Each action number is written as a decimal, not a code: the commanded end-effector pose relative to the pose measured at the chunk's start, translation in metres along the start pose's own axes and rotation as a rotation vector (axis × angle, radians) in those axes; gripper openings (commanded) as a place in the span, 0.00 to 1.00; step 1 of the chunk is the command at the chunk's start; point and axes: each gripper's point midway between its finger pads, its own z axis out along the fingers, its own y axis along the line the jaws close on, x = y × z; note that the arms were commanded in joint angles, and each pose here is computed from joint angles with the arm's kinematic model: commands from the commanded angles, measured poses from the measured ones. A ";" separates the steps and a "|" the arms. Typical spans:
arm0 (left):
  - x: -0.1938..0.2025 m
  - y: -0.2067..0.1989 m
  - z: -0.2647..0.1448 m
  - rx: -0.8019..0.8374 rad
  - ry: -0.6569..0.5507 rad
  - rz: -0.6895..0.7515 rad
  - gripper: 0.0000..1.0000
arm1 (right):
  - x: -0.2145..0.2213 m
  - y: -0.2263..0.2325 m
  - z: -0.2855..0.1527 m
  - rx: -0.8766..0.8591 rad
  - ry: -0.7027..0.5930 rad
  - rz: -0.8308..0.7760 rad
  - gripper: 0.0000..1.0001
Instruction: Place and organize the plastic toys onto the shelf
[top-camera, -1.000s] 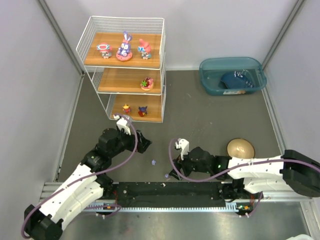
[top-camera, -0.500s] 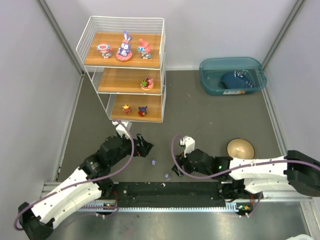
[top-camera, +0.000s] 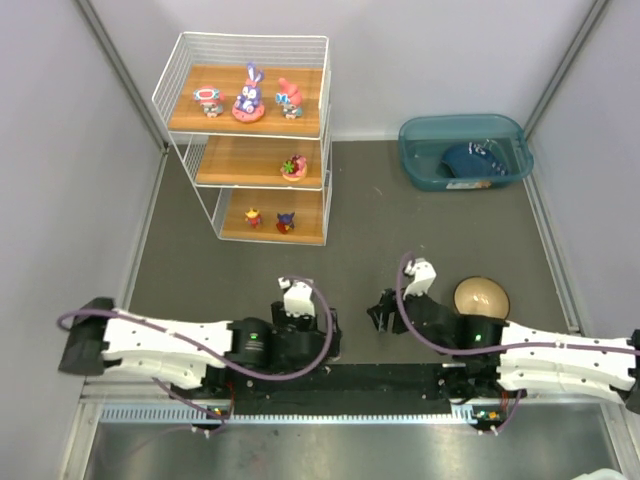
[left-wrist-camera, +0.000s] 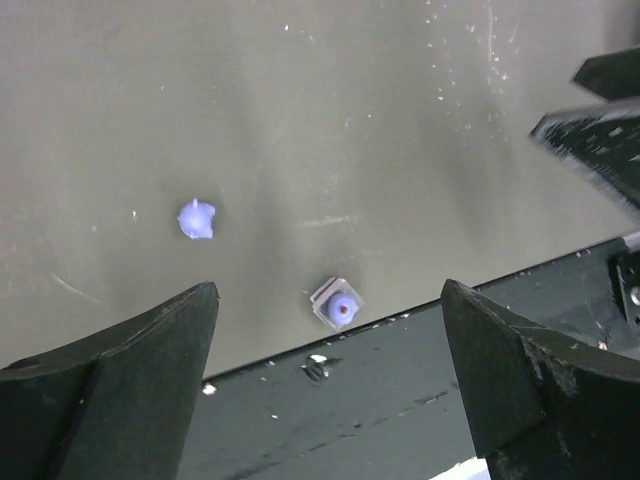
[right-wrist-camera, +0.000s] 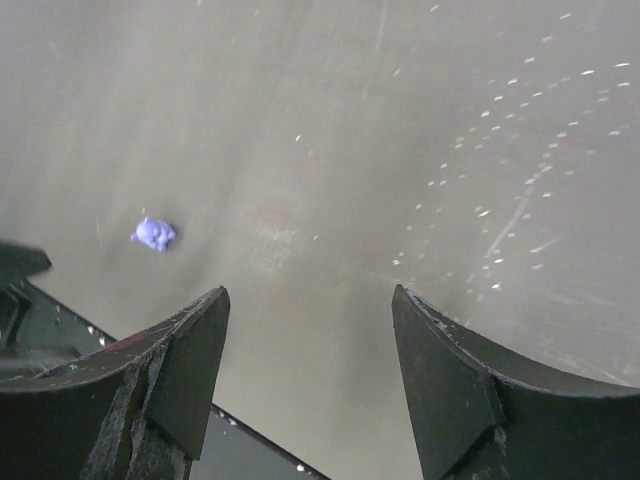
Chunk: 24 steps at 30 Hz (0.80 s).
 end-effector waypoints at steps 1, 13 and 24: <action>-0.009 -0.011 -0.005 -0.190 -0.141 -0.104 0.99 | -0.042 -0.026 -0.021 0.102 -0.150 0.123 0.66; 0.030 -0.034 -0.014 -0.412 -0.278 -0.192 0.91 | -0.100 -0.064 -0.081 0.155 -0.380 0.226 0.64; 0.048 -0.029 -0.005 -0.462 -0.344 -0.224 0.66 | -0.090 -0.070 -0.086 0.116 -0.381 0.260 0.64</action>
